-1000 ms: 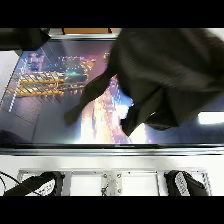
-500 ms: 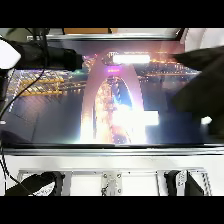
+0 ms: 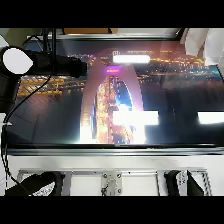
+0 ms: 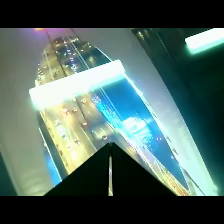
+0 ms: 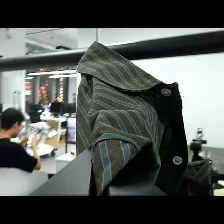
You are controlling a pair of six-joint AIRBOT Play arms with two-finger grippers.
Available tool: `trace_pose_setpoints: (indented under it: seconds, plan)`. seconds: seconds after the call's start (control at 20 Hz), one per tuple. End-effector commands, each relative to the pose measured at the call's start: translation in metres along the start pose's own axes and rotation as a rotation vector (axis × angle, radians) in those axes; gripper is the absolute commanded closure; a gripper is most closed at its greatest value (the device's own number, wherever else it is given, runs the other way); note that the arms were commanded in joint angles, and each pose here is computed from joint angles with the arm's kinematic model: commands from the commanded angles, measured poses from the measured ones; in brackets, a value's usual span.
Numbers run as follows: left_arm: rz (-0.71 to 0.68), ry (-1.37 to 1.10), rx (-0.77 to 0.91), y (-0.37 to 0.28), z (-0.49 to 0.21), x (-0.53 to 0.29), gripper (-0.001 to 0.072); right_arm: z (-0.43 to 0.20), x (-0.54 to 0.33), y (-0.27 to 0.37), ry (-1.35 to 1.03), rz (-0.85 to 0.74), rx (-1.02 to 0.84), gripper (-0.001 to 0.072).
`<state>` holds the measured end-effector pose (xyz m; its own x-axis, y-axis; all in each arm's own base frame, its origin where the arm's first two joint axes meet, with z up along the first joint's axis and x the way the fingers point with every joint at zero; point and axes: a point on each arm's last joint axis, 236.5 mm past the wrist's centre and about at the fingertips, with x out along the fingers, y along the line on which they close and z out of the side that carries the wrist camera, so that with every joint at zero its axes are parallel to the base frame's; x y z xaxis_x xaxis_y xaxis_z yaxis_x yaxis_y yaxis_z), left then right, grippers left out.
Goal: Fold the clothes and pants, and hang the long-sleeved shirts on hangers.
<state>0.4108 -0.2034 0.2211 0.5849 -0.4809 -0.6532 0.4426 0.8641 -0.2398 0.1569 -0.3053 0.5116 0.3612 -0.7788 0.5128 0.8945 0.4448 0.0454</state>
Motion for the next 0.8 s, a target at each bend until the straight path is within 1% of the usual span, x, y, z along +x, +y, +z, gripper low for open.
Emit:
trace_pose_setpoints:
  seconds: [0.0,0.15,0.4,0.75]
  plan:
    - [-0.002,0.017,-0.002,-0.001,-0.004,0.001,0.0691,0.012,0.002,-0.013,-0.031,-0.055,-0.021,0.0698]
    - [-0.002,0.018,-0.002,-0.001,-0.005,0.001,0.0691,0.014,0.002,-0.021,-0.039,-0.088,-0.016,0.0698]
    - [-0.001,0.019,-0.002,0.000,-0.005,0.000,0.0691,0.017,0.001,-0.023,-0.047,-0.098,-0.015,0.0697]
    - [-0.002,0.020,-0.002,-0.001,-0.005,0.001,0.0691,0.004,0.008,-0.027,-0.026,-0.115,-0.020,0.0697]
